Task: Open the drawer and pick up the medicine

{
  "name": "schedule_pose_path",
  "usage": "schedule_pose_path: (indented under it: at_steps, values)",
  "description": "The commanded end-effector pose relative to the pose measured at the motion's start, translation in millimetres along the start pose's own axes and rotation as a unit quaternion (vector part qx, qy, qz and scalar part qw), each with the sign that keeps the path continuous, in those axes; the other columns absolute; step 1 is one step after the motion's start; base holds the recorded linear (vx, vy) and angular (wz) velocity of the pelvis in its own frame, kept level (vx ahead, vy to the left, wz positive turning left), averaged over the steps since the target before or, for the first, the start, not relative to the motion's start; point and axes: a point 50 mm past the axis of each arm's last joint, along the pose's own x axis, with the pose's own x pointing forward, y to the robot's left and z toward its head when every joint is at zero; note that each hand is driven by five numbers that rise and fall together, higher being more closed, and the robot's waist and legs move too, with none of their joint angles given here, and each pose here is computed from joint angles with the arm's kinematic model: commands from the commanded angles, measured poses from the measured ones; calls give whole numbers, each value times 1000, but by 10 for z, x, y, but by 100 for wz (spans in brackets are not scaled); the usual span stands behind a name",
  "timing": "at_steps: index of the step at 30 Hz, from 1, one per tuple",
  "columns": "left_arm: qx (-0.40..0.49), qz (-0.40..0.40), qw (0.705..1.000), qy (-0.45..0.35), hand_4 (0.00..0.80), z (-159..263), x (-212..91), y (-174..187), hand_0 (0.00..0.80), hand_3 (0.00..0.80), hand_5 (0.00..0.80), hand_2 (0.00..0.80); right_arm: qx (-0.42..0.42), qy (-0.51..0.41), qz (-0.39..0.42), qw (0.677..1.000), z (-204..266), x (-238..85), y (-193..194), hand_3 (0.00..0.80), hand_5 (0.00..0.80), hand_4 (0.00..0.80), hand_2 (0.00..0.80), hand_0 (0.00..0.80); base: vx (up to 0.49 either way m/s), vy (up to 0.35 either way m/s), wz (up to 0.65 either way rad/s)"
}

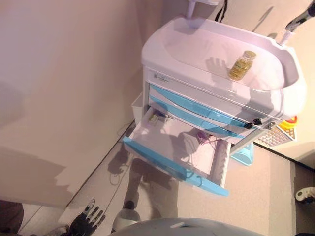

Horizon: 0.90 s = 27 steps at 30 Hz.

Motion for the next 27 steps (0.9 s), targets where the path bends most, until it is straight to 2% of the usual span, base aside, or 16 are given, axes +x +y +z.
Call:
schedule_pose_path:
  at_steps: [1, 5, 10, 14, 19, 23, 26, 27]
  values:
    - [103, -39, 994, -11, 0, 145, 22, -145, 0, 0, 0, 0, 8, 6, -79, 997, -67, -218, -299, 0, 0, 0, 0, 0, -78, 0, -25]
    - [200, -71, 977, -14, 0, 172, 65, -328, 0, 0, 0, 0, 20, -14, -96, 995, -75, -336, -175, 0, 0, 0, 0, 0, -74, -2, -24]
    - [336, -91, 937, -23, 0, 266, 89, -520, 0, 0, 0, 0, 85, -38, -73, 993, -194, -530, 293, 0, 0, 0, 0, 0, -61, -2, -21]
    - [433, -96, 896, -30, 0, 393, 140, -693, 0, 0, 0, 0, 147, -40, -30, 988, -319, -742, 784, 0, 0, 0, 0, 0, -49, -6, -18]
    - [553, -69, 830, -20, 0, 422, 239, -760, 0, 0, 0, 0, 248, -72, 85, 962, -253, -901, 1316, 0, 0, 0, 0, 0, -22, -13, -29]
    - [652, -47, 756, -29, 0, 486, 302, -841, 0, 0, 0, 0, 341, -129, 203, 909, -63, -1059, 1704, 0, 0, 0, 0, 0, -26, -9, -27]
    - [698, -41, 714, -41, 0, 555, 322, -931, 0, 0, 0, 0, 401, -167, 299, 850, 35, -1240, 2016, 0, 0, 0, 0, 0, -14, -4, -26]
    - [711, -41, 701, -45, 0, 594, 329, -979, 0, 0, 0, 0, 428, -176, 349, 815, 71, -1320, 2164, 0, 0, 0, 0, 0, -19, -21, -14]
